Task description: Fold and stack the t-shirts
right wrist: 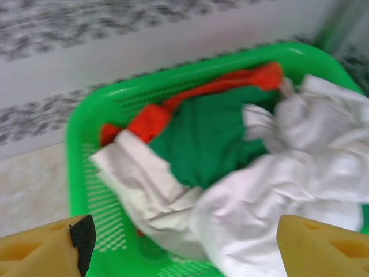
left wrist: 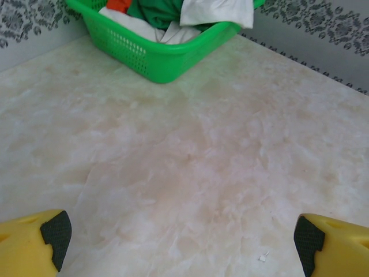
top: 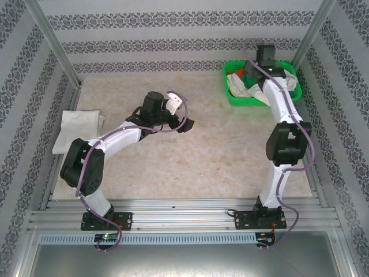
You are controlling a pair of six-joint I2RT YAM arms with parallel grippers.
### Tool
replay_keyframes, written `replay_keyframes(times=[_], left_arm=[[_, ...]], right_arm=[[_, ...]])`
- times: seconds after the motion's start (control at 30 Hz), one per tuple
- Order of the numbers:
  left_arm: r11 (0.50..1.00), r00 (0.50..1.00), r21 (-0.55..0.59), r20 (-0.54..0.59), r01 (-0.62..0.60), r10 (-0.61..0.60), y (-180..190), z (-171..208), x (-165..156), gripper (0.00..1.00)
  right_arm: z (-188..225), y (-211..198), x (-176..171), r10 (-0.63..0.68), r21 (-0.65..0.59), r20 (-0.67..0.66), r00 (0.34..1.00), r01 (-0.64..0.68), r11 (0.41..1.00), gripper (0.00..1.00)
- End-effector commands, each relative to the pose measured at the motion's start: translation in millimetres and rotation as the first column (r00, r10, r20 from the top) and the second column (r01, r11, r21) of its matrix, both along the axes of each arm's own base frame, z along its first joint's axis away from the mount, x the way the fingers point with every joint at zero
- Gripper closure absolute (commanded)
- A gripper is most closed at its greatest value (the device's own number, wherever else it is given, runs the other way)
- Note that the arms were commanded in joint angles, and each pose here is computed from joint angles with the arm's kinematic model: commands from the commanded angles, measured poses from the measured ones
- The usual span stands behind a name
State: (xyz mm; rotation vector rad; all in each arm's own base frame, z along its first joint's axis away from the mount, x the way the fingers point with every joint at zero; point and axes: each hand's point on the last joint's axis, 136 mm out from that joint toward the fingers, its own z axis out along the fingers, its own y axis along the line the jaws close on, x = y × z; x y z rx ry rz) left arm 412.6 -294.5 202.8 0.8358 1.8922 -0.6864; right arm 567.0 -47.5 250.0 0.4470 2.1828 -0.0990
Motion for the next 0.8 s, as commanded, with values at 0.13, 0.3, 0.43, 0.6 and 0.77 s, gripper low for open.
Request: replay_keyframes(times=[0.13, 0.3, 0.43, 0.6, 0.77], left_arm=[[0.997, 0.997, 0.003, 0.026, 0.072, -0.072, -14.0, 5.3, -10.0, 0.0], [0.997, 0.997, -0.001, 0.032, 0.077, -0.077, -14.0, 6.3, -11.9, 0.0], [0.997, 0.996, 0.003, 0.037, 0.081, -0.081, -13.8, 6.1, -12.9, 0.0], [0.998, 0.996, 0.007, 0.052, 0.07, -0.07, -11.6, 6.5, -12.2, 0.0], [0.999, 0.996, 0.004, 0.076, 0.053, -0.054, -10.9, 10.0, -7.2, 0.0]], right_arm=[[-74.5, -49.9, -34.9, -0.212, 0.149, -0.158, 0.964, 0.235, 0.96, 0.17], [-110.5, -49.0, -27.9, -0.168, 0.173, -0.261, 0.951, 0.218, 0.961, 0.25], [-105.9, -45.2, -18.8, -0.15, 0.179, -0.273, 0.95, 0.204, 0.963, 0.66], [-54.3, -45.6, -16.0, -0.166, 0.139, -0.158, 0.973, 0.189, 0.972, 1.0], [18.1, -29.9, -13.7, -0.132, 0.084, 0.022, 0.991, 0.13, 0.988, 1.0]])
